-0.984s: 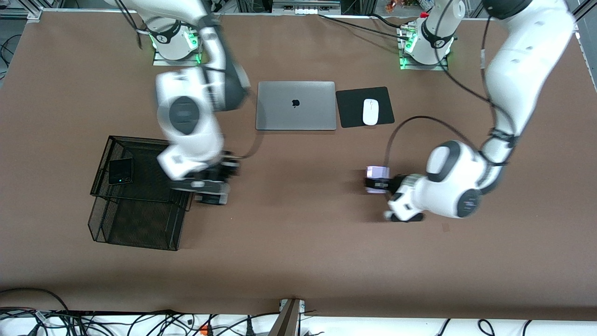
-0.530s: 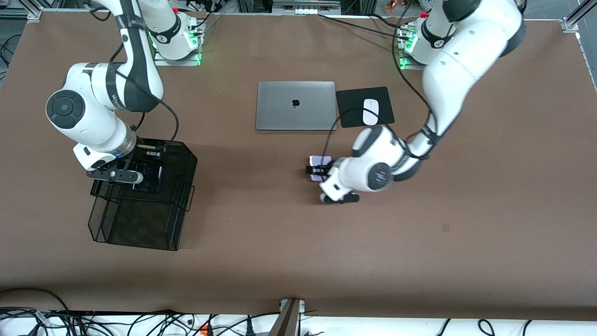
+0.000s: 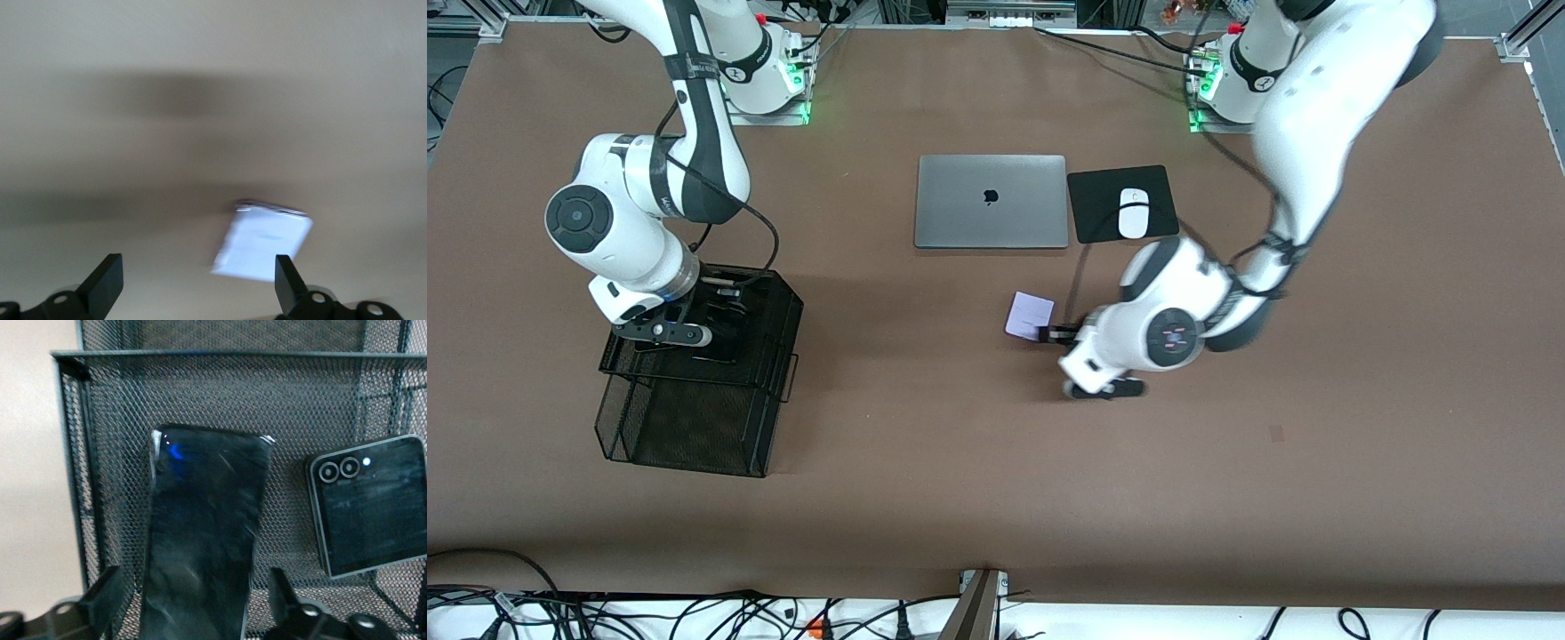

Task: Place phones with both arms
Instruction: 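Retract the left gripper while the right gripper moves toward the white phone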

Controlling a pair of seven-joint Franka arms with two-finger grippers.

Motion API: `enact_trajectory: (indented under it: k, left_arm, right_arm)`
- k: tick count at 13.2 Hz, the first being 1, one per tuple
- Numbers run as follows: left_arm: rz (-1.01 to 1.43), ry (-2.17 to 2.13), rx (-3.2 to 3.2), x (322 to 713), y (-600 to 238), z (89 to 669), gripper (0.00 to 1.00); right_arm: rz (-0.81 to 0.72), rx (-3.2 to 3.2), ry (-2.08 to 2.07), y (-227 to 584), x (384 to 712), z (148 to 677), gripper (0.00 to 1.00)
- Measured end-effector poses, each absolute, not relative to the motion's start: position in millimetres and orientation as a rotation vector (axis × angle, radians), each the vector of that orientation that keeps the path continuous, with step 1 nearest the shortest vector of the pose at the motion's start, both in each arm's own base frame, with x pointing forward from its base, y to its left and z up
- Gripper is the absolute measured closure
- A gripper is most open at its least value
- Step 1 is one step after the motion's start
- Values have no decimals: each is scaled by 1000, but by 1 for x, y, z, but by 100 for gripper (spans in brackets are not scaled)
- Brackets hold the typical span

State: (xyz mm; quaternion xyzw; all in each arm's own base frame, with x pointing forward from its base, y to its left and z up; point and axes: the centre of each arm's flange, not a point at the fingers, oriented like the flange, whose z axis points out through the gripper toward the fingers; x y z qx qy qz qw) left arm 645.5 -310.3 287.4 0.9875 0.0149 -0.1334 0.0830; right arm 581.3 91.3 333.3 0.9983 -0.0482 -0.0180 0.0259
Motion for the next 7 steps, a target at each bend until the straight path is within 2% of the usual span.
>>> enact_trajectory:
  k: [3,7]
  left_arm:
    - [-300,-80,3079,665,-211,383,0]
    - [-208,-194,3124,664,-87,482,0]
  right_arm:
    - [-30,3098,-133,99,596,363,0]
    - [-35,3125,-101,127,616,447,0]
